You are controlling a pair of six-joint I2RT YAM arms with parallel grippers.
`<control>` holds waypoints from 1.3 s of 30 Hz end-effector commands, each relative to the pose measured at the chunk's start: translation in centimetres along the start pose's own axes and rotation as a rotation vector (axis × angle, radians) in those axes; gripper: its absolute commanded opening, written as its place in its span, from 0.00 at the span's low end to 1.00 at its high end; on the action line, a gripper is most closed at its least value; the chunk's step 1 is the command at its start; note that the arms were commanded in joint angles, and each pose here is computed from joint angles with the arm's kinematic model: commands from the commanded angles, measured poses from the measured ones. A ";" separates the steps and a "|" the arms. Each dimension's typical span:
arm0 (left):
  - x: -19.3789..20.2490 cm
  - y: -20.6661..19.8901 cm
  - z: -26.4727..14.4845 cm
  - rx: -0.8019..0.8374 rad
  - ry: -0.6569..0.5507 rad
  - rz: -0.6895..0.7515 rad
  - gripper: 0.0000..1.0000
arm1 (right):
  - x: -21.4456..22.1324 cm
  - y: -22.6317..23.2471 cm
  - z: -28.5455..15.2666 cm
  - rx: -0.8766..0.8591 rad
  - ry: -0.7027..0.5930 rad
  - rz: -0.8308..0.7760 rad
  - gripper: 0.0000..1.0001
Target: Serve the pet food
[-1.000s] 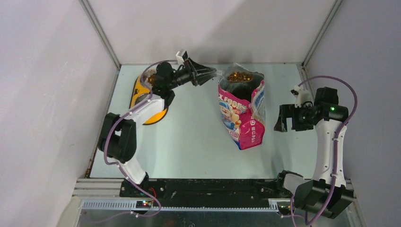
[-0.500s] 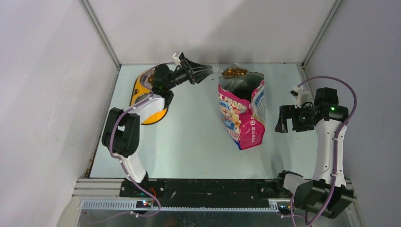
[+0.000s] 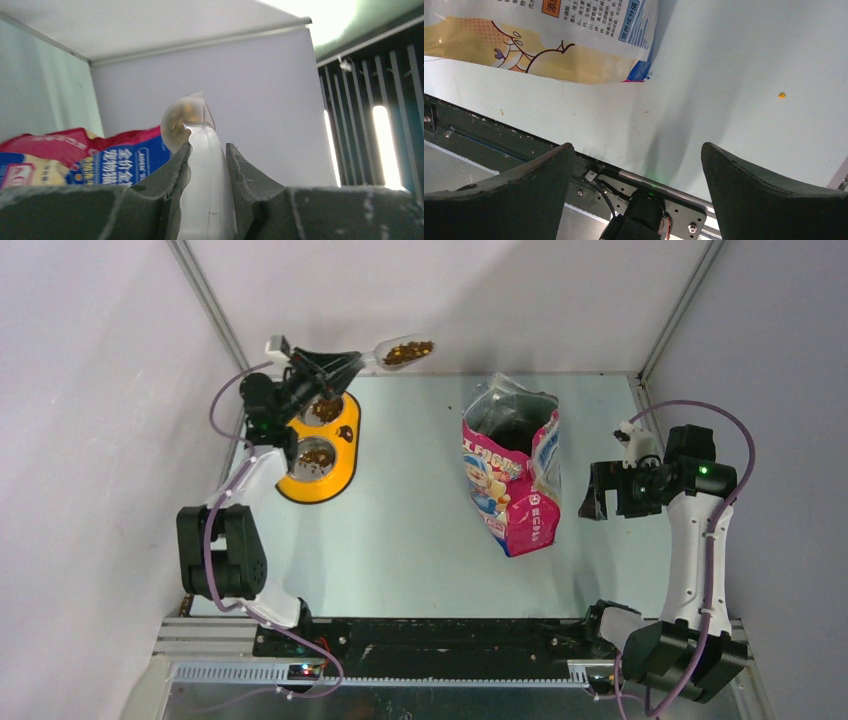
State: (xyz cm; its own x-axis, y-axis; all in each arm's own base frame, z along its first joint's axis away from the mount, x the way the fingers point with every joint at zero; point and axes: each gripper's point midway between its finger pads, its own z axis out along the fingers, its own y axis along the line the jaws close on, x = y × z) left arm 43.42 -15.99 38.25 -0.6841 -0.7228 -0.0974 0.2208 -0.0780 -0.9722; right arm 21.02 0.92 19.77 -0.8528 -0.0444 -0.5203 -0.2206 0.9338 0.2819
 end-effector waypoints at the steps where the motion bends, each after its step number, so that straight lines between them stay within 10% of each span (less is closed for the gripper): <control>1: -3.4 -1.7 -3.9 0.006 -0.141 0.105 0.00 | -2.0 0.8 -1.0 -0.014 -0.087 -0.029 1.00; 23: -9.7 5.1 -23.9 -0.300 -0.709 0.214 0.00 | -3.1 2.3 -1.0 -0.100 -0.133 -0.065 1.00; 39: -10.4 11.9 -29.5 -0.652 -0.827 0.307 0.00 | -2.5 3.1 -1.4 -0.125 -0.148 -0.090 0.99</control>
State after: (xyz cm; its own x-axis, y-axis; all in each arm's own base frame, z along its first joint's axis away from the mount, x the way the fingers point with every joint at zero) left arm 32.75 9.16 21.28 0.0488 -0.9588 -0.2799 -0.2320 0.2617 -0.9368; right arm 21.69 2.97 21.68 -0.7941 -0.0448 -0.6062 -0.3105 0.8873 0.3411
